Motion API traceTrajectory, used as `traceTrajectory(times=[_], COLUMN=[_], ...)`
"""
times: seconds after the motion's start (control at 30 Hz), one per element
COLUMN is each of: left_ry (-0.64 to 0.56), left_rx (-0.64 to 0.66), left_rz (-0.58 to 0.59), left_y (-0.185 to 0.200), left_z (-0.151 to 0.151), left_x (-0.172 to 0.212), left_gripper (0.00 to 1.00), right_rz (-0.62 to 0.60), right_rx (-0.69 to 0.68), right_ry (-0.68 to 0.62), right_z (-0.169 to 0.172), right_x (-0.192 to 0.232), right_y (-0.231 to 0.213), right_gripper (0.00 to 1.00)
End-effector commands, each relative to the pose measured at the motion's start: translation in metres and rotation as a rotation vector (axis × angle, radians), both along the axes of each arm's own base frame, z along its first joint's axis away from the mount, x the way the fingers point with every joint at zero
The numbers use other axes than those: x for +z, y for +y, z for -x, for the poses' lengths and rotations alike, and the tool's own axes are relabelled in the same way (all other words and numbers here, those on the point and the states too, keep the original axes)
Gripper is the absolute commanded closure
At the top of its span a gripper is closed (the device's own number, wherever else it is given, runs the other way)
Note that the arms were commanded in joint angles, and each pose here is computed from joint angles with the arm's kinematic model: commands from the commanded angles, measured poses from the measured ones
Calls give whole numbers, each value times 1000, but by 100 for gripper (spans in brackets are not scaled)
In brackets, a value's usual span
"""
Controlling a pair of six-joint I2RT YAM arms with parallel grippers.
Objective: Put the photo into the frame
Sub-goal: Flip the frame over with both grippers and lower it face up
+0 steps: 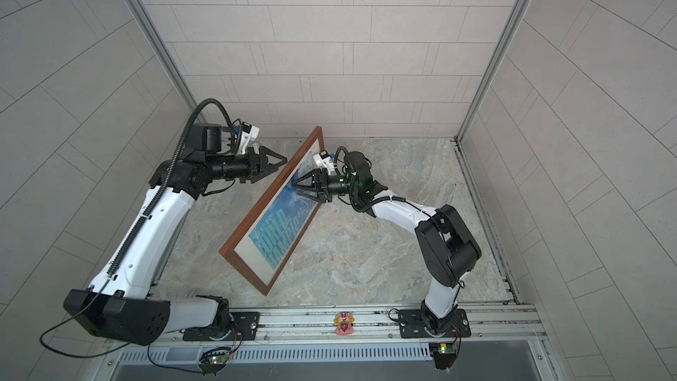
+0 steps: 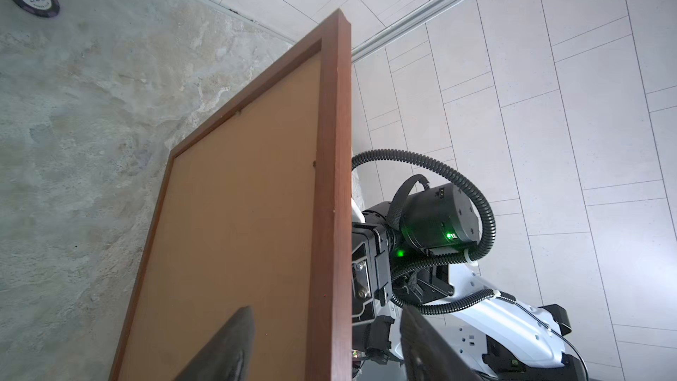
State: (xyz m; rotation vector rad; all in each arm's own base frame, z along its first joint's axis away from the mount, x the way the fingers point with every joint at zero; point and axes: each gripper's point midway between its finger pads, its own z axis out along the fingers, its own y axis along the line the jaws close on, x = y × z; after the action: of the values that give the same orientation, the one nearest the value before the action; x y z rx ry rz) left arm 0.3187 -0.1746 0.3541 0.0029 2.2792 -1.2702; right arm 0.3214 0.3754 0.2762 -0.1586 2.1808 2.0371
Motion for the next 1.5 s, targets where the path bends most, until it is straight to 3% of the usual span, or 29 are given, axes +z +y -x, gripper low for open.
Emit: traceTrajectory(times=[0.0,0.23,0.3,0.47,0.6,0.73,0.9,1.07,1.3,1.47], left_ry=[-1,54,57,74,85,85,76,-10,108,224], left_rx=[-32,-64,-49,-47,-49,-18,63,164,180,166], left_rz=[-28,-274,-336,-361,-349,-273,-58,134,52,36], left_y=[2,21,29,32,30,21,2,-21,-22,-29], left_z=[16,40,43,47,43,26,0,-18,-23,-36], left_x=[5,-28,-33,-35,-35,-27,-40,-79,-188,-251], left_gripper=[30,30,37,74,90,99,100,100,100,99], right_rz=[5,66,75,90,81,97,109,263,656,739], right_rx=[12,21,23,21,-17,-89,-215,-331,-495,-541], right_ry=[-11,-34,-37,-28,-37,-47,-59,-65,-169,-182], right_z=[0,5,4,-2,-12,-25,-38,-32,-11,-8], right_x=[0,-5,-6,-9,-1,4,5,-24,-77,-91], right_y=[5,3,3,-4,-27,-65,-127,-182,-236,-250], right_gripper=[41,41,41,42,44,44,44,44,38,31])
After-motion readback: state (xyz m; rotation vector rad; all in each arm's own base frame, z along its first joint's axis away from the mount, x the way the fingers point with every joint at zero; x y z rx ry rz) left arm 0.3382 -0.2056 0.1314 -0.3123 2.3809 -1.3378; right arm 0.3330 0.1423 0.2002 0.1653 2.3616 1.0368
